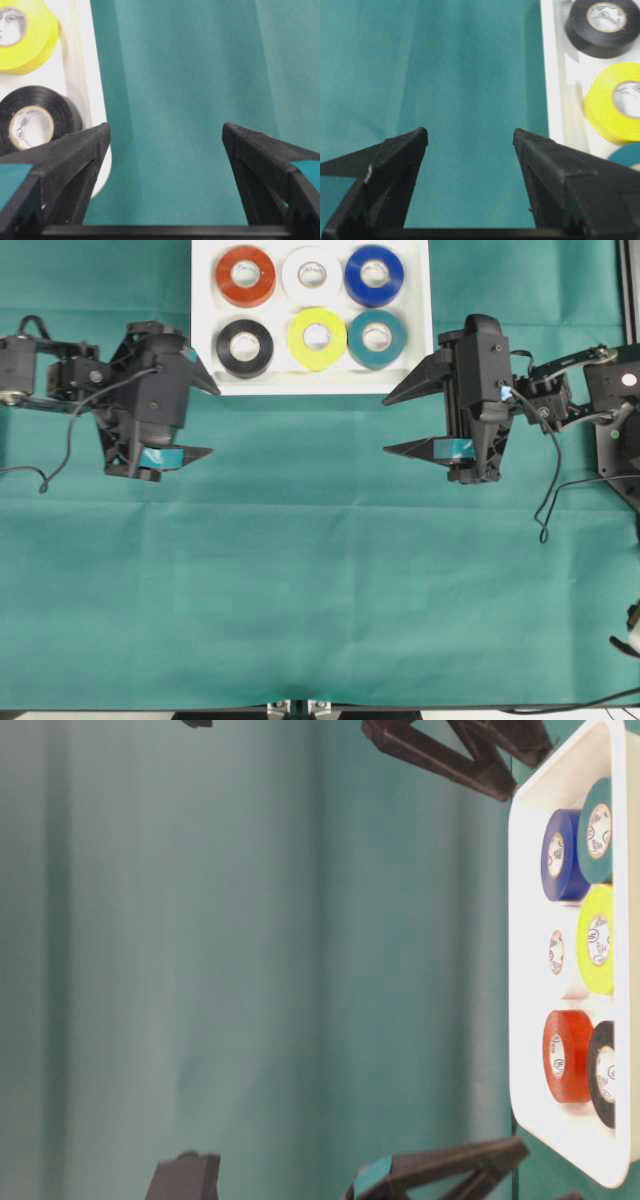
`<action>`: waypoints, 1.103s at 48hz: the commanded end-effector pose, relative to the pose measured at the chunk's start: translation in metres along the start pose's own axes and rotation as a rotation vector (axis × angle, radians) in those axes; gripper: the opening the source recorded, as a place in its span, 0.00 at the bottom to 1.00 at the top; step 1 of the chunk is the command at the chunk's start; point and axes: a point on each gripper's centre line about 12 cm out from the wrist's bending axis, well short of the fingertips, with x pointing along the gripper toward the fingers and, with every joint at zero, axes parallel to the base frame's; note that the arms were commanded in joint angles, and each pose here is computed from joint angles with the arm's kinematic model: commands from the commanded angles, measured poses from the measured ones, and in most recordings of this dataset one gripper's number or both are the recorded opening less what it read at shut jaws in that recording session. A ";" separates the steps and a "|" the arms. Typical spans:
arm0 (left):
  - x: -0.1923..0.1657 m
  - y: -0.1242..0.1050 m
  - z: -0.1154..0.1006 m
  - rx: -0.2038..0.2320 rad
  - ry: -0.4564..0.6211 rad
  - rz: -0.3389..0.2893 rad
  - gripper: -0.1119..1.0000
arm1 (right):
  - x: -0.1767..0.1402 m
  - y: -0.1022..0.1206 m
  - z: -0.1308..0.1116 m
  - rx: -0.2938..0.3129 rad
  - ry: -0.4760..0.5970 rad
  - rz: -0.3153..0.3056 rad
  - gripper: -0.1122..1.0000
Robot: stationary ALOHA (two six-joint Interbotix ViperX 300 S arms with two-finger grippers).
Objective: Put the tape alternately from left to right into the white case.
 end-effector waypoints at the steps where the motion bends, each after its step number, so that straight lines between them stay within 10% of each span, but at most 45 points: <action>1: -0.010 0.000 0.005 -0.005 -0.043 0.005 0.72 | -0.007 0.001 0.009 -0.003 -0.027 -0.010 0.79; 53: -0.074 -0.005 -0.028 -0.093 -0.260 0.037 0.72 | -0.090 0.001 -0.007 -0.017 -0.205 -0.026 0.79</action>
